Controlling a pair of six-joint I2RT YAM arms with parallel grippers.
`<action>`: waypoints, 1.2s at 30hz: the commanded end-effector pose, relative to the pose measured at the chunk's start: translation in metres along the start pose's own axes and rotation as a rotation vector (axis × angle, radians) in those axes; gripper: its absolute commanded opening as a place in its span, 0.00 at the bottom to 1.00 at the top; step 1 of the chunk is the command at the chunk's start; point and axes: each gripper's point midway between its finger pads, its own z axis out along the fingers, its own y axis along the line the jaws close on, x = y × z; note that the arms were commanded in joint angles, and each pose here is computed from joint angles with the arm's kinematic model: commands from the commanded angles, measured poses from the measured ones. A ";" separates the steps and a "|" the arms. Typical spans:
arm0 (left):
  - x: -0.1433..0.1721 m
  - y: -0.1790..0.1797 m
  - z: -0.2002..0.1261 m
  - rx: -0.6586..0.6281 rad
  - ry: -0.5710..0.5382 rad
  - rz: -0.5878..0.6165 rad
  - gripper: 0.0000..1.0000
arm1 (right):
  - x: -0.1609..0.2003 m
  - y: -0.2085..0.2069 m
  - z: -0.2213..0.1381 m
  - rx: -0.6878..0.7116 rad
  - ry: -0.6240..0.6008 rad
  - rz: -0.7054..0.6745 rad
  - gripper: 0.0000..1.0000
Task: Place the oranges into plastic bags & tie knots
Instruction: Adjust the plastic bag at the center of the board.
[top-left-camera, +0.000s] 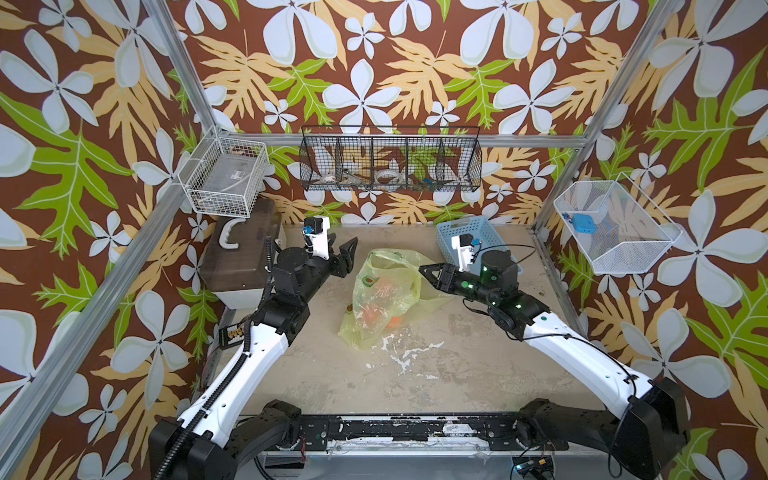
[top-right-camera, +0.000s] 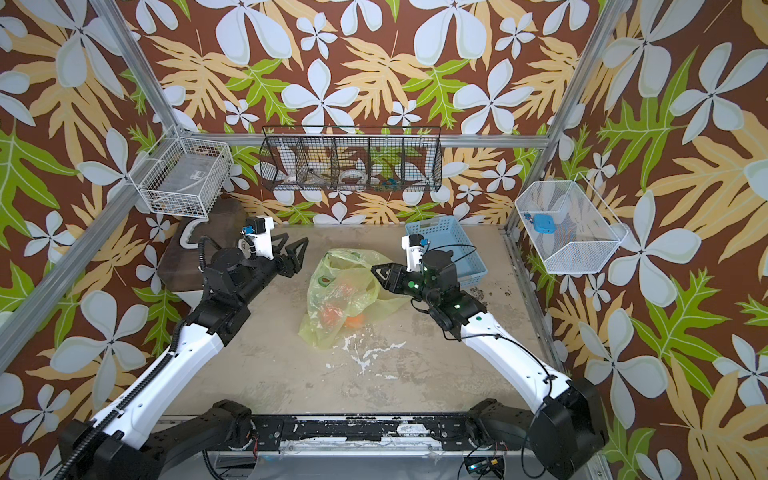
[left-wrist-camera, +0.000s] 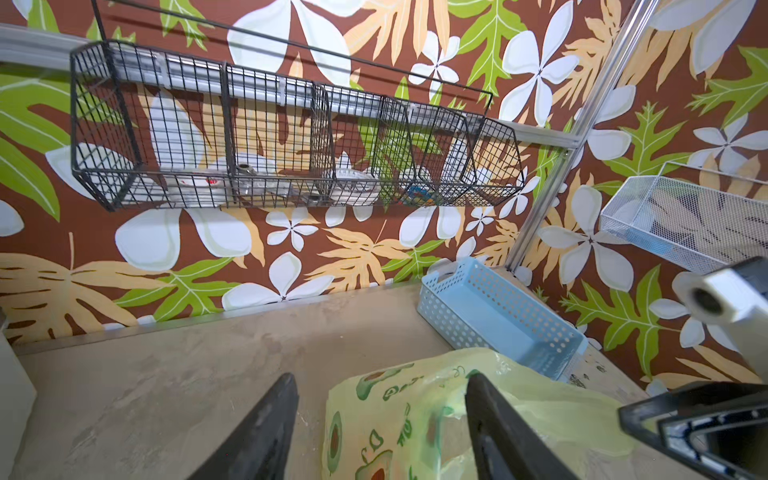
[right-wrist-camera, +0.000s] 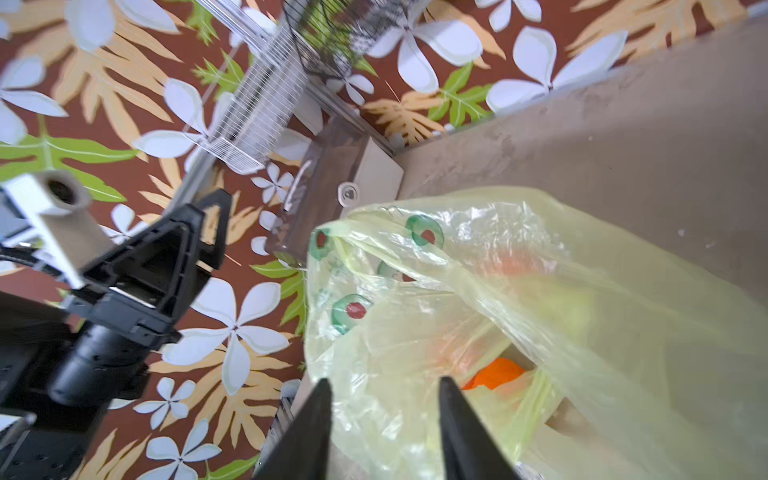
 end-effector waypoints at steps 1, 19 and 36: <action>0.003 -0.005 0.000 0.030 0.011 -0.031 0.65 | 0.007 -0.022 0.018 0.072 0.019 0.006 0.70; 0.031 -0.021 -0.021 0.068 0.080 -0.034 0.65 | 0.034 -0.059 -0.028 0.240 0.003 -0.037 0.87; 0.034 -0.031 -0.022 0.099 0.098 -0.026 0.65 | 0.041 -0.086 0.034 0.092 0.074 0.088 0.80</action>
